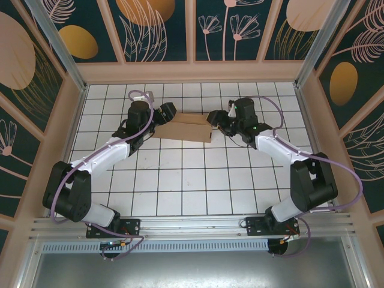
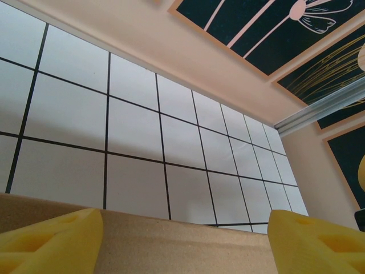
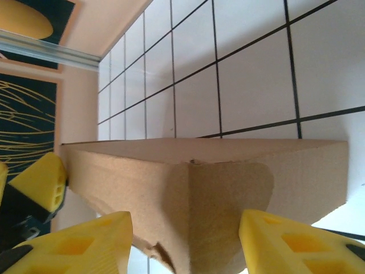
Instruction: Fold the paper box
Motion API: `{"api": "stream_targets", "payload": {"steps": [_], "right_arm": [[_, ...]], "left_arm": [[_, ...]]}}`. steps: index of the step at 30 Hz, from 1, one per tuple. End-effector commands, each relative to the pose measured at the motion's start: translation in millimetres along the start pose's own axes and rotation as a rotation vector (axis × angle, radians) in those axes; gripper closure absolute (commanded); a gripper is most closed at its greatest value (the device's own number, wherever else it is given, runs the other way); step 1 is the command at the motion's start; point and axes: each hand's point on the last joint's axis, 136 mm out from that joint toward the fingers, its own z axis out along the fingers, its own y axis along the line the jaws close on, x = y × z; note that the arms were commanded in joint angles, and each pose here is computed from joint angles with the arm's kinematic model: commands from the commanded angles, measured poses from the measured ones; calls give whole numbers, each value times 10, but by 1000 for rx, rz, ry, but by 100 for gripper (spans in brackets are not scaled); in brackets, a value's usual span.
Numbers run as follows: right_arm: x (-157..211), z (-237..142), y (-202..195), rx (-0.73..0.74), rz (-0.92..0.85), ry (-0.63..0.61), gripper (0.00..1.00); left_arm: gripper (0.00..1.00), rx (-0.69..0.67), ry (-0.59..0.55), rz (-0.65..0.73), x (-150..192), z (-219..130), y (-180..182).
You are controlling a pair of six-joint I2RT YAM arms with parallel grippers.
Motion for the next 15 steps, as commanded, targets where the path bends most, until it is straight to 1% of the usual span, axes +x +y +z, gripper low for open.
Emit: {"api": "stream_targets", "payload": {"steps": [1, 7, 8, 12, 15], "right_arm": [[80, 144, -157, 118, -48, 20, 47], [102, 216, -400, 275, -119, 33, 53], [95, 214, -419, 285, -124, 31, 53], [83, 238, -447, 302, -138, 36, 55], [74, 257, -452, 308, -143, 41, 55]], "left_arm": [[24, -139, 140, -19, 402, 29, 411], [20, -131, 109, 10, 188, -50, 270], [19, -128, 109, 9, 166, -71, 266], [15, -81, 67, 41, -143, -204, 32], [14, -105, 47, 102, -310, -363, -28]]}}
